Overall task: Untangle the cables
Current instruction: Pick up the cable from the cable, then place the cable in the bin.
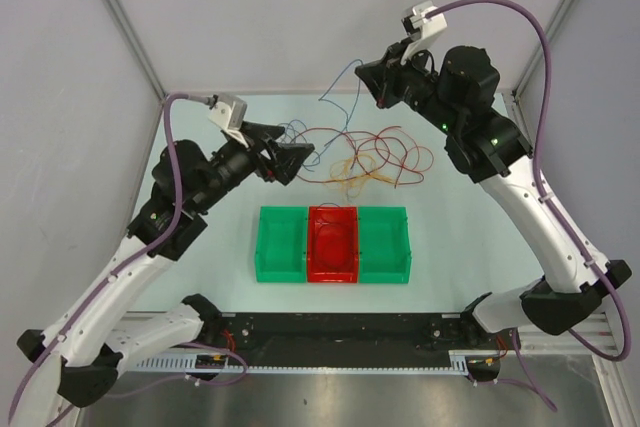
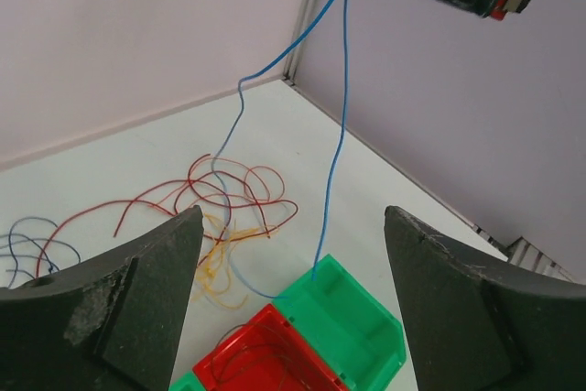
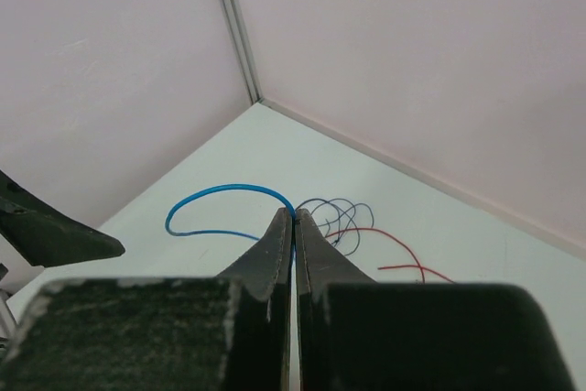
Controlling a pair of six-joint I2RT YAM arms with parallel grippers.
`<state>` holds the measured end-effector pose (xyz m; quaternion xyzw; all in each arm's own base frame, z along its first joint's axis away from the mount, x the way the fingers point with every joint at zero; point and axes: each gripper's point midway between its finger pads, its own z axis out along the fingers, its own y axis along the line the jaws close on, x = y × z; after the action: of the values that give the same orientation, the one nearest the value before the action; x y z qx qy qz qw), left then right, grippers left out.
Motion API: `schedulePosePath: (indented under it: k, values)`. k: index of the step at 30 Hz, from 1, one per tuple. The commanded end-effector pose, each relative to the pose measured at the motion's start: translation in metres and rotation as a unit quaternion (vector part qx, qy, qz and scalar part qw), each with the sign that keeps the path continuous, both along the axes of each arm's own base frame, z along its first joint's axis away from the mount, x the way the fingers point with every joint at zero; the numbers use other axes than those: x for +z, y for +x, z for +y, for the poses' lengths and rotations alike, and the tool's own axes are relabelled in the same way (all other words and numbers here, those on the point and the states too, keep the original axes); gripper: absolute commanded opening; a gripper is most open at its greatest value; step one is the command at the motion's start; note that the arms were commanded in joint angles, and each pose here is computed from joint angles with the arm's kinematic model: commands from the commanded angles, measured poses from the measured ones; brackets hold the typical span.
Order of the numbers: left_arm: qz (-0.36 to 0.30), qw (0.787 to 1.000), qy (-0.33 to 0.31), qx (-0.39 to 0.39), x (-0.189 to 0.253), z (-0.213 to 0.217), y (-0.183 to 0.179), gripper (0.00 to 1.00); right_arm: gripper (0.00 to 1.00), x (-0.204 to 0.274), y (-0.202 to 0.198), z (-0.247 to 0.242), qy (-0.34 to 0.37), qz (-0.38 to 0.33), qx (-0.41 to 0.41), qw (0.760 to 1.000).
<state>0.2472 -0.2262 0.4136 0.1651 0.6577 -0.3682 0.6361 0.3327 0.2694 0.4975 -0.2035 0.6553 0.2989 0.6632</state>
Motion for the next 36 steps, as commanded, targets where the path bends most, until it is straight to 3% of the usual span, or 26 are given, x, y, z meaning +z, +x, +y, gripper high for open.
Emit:
schedulePosePath:
  k: [1,10,13,15,16,17,18,29,33,36]
  values:
    - [-0.069,0.998,0.007,-0.005,0.040,-0.007,-0.003,0.85,0.00,0.015,-0.022,-0.007,0.010,-0.001,0.016,1.000]
    - [-0.085,0.995,0.038,0.033,0.053,-0.031,0.027,0.82,0.00,0.021,-0.044,0.001,0.019,-0.001,0.053,0.998]
    - [-0.069,0.993,0.060,0.073,0.048,-0.034,0.043,0.76,0.00,0.023,-0.055,0.003,0.020,-0.002,0.064,0.998]
    - [-0.064,0.993,0.071,0.076,0.039,-0.042,0.052,0.63,0.00,0.021,-0.060,0.001,0.021,-0.001,0.066,0.998]
    - [-0.064,0.993,0.068,0.078,0.039,-0.045,0.054,0.30,0.00,0.022,-0.065,0.000,0.022,-0.001,0.070,0.997]
    - [-0.064,0.992,0.068,0.081,0.039,-0.045,0.054,0.06,0.00,0.022,-0.066,0.000,0.022,-0.001,0.071,0.997]
    - [-0.062,0.992,0.063,0.089,0.041,-0.043,0.054,0.00,0.00,0.020,-0.067,-0.002,0.022,0.000,0.069,0.997]
    - [-0.057,0.989,0.048,0.126,0.081,0.008,0.014,0.00,0.00,-0.016,-0.055,-0.018,0.013,0.036,0.010,0.999]
    - [-0.038,0.984,0.065,0.161,0.082,0.041,0.002,0.00,0.00,-0.045,-0.066,0.009,0.009,0.055,0.061,0.997]
    - [-0.025,0.976,0.081,0.200,0.075,0.068,-0.004,0.00,0.08,-0.068,-0.081,0.042,-0.016,0.058,0.095,0.994]
